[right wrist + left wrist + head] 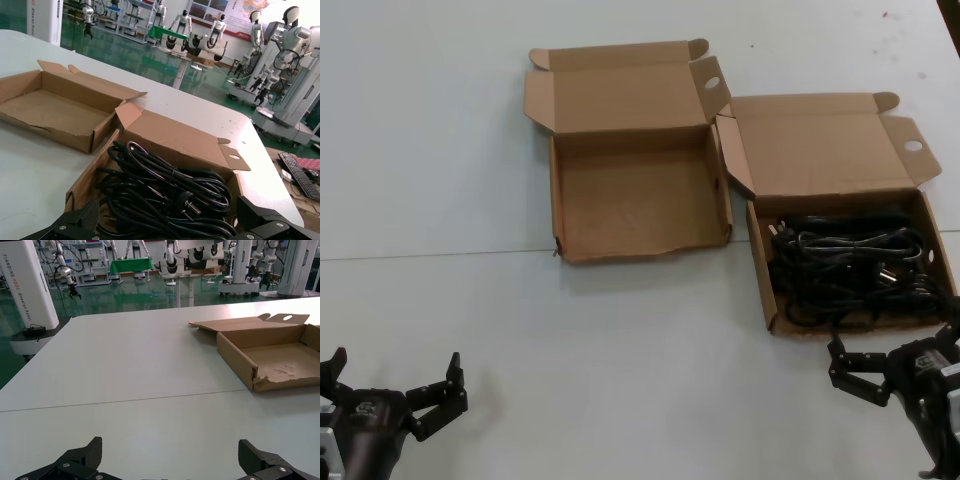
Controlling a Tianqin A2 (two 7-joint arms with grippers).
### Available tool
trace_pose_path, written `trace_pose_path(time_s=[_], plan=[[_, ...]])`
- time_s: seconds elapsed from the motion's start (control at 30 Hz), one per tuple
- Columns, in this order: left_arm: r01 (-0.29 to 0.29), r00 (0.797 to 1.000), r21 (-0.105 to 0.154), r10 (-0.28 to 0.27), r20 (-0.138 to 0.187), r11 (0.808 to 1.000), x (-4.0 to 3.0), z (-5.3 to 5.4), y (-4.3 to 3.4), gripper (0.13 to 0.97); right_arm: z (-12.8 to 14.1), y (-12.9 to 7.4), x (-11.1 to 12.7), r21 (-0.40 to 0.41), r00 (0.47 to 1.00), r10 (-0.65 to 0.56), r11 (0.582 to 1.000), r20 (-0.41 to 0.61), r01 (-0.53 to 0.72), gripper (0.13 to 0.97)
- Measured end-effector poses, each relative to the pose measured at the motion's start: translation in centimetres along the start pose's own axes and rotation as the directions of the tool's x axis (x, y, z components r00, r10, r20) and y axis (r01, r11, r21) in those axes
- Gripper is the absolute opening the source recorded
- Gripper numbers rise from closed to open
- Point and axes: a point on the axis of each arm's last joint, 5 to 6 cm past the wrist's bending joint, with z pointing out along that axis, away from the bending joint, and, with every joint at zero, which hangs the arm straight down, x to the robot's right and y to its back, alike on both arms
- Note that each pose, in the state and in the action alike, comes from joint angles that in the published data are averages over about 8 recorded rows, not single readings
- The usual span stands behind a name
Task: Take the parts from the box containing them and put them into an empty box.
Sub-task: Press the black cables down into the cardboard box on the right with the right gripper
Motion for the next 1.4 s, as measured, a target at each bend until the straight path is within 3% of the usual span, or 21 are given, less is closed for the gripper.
trace_pose_path(time_s=[0.87, 1.17, 1.4], plan=[[0.000, 1.000, 0.000, 0.000, 0.000, 1.000, 0.00, 0.00, 0.00, 0.958, 0.00, 0.00, 0.00, 0.000, 1.000, 0.000, 1.000, 0.000, 0.000, 0.966], [0.000, 1.000, 0.000, 0.000, 0.000, 1.000, 0.00, 0.00, 0.00, 0.891, -0.01, -0.04, -0.03, 0.003, 1.000, 0.004, 1.000, 0.004, -0.004, 0.966], [0.000, 1.000, 0.000, 0.000, 0.000, 1.000, 0.00, 0.00, 0.00, 0.776, -0.06, -0.42, 0.16, 0.017, 1.000, -0.006, 1.000, 0.015, 0.006, 0.966]])
